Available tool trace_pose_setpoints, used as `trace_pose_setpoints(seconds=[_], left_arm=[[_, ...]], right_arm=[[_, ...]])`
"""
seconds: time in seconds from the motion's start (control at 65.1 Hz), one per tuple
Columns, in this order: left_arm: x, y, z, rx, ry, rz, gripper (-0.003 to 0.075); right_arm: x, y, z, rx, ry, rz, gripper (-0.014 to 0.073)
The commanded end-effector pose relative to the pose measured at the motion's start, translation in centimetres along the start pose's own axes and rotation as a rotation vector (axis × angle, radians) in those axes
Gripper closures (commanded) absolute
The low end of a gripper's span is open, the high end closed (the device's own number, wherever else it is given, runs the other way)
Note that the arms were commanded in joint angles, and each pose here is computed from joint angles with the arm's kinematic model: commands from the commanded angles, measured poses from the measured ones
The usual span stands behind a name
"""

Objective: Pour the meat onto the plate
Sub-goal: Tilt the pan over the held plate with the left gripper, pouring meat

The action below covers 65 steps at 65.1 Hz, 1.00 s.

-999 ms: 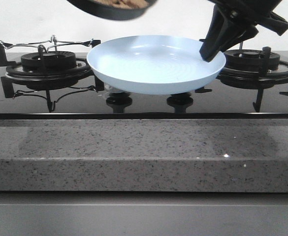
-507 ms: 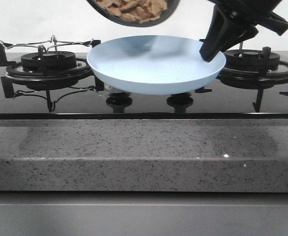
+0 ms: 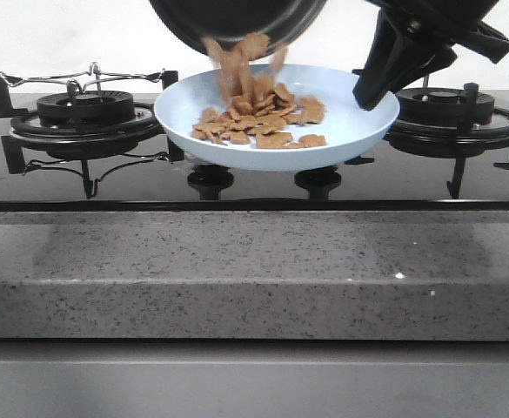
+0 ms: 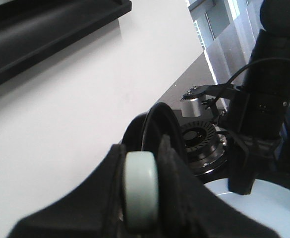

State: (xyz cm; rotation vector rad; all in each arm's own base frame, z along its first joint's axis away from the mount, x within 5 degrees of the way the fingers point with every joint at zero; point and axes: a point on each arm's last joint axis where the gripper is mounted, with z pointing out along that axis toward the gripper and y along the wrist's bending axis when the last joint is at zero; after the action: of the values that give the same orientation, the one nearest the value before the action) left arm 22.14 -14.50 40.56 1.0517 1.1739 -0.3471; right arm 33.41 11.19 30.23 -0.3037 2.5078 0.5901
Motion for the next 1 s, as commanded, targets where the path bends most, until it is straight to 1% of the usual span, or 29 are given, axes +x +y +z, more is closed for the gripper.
trace_pose_setpoints(seconds=[0.0,0.246,0.292,0.384,0.476,0.584,0.661,0.722,0.768,0.876,0.984], left_arm=[[-2.7,-0.1,-0.9,0.010,-0.123,0.099,0.0741],[-2.8,-0.2,-0.9,0.023,-0.136,0.111,0.0741],[-2.7,-0.1,-0.9,0.014,-0.126,0.081,0.0741],[-2.4,0.5,-0.9,-0.049,-0.089,-0.073,0.0741],[-1.9,1.2,-0.9,-0.113,-0.047,-0.177,0.0741],[-1.3,2.0,-1.3,-0.167,-0.026,-0.309,0.0741],[-0.9,2.8,-1.7,-0.200,-0.026,-0.406,0.0741],[-0.5,3.7,-2.2,-0.246,-0.035,-0.509,0.0741],[-0.1,4.6,-2.8,-0.296,-0.049,-0.609,0.0741],[0.9,6.6,-4.2,-0.399,-0.078,-0.784,0.0741],[2.0,8.3,-5.8,-0.497,-0.101,-0.918,0.0741]], right_arm=[[-1.2,1.0,-2.1,-0.027,-0.106,-0.003,0.0664],[-1.2,1.0,-2.1,-0.027,-0.106,-0.003,0.0664],[-1.2,1.0,-2.1,-0.027,-0.106,-0.003,0.0664],[-1.2,1.0,-2.1,-0.027,-0.106,-0.003,0.0664],[-1.2,1.0,-2.1,-0.027,-0.106,-0.003,0.0664],[-1.2,1.0,-2.1,-0.027,-0.106,-0.003,0.0664],[-1.2,1.0,-2.1,-0.027,-0.106,-0.003,0.0664],[-1.2,1.0,-2.1,-0.027,-0.106,-0.003,0.0664],[-1.2,1.0,-2.1,-0.027,-0.106,-0.003,0.0664],[-1.2,1.0,-2.1,-0.027,-0.106,-0.003,0.0664],[-1.2,1.0,-2.1,-0.027,-0.106,-0.003,0.0664]])
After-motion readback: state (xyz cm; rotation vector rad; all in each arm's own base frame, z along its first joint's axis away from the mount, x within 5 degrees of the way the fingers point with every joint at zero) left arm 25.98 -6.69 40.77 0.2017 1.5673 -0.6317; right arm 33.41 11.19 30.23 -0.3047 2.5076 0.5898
